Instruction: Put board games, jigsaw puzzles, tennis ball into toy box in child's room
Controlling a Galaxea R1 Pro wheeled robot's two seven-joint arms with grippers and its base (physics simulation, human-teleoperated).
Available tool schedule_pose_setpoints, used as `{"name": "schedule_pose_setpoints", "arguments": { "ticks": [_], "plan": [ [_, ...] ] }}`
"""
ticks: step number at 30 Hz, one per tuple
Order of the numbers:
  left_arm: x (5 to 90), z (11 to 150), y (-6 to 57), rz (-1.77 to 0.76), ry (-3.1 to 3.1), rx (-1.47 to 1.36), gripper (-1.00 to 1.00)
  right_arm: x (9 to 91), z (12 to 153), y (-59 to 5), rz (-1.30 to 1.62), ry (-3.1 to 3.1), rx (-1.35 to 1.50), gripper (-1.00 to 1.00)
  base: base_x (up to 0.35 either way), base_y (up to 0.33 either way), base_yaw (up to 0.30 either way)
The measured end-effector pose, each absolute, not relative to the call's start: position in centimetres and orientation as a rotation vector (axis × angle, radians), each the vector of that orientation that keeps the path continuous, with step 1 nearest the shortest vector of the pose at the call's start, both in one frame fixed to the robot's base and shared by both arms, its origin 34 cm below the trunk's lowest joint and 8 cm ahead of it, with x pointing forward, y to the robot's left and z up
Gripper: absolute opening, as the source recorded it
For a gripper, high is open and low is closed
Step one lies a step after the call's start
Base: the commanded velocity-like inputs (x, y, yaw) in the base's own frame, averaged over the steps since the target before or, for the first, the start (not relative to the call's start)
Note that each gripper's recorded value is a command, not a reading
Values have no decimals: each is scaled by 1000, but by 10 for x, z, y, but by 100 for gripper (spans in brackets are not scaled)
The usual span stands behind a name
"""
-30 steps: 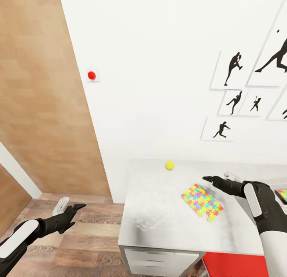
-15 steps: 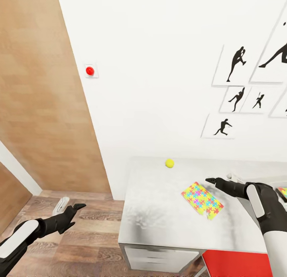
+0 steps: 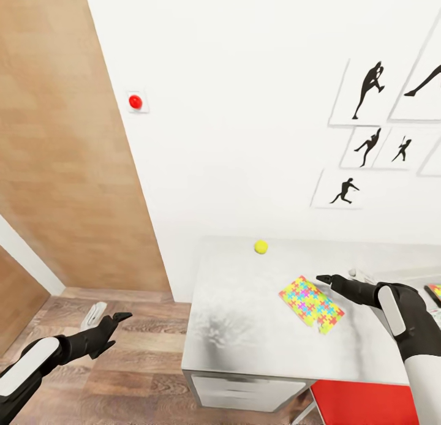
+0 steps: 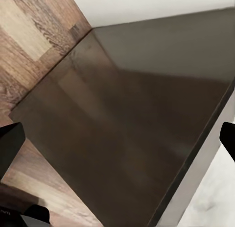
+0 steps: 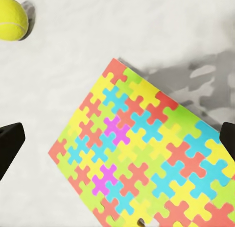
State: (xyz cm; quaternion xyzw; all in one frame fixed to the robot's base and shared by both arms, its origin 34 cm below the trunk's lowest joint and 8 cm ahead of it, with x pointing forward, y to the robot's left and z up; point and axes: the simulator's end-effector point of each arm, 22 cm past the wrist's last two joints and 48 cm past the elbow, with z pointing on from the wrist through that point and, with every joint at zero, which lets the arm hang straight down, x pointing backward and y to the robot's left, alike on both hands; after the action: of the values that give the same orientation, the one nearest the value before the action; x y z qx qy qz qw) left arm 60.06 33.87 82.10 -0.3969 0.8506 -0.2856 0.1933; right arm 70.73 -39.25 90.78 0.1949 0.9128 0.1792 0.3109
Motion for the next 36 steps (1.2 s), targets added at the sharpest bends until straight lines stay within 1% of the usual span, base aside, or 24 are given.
{"name": "schedule_pose_setpoints", "arguments": {
  "ticks": [12, 36],
  "plan": [
    [597, 811, 339, -793, 2403, -1125, 100, 704, 900, -408, 439, 2425, 524, 100, 0, 0, 0],
    [589, 792, 339, -778, 2435, -1151, 100, 700, 881, -420, 426, 2442, 567, 100, 0, 0, 0]
  ]
}}
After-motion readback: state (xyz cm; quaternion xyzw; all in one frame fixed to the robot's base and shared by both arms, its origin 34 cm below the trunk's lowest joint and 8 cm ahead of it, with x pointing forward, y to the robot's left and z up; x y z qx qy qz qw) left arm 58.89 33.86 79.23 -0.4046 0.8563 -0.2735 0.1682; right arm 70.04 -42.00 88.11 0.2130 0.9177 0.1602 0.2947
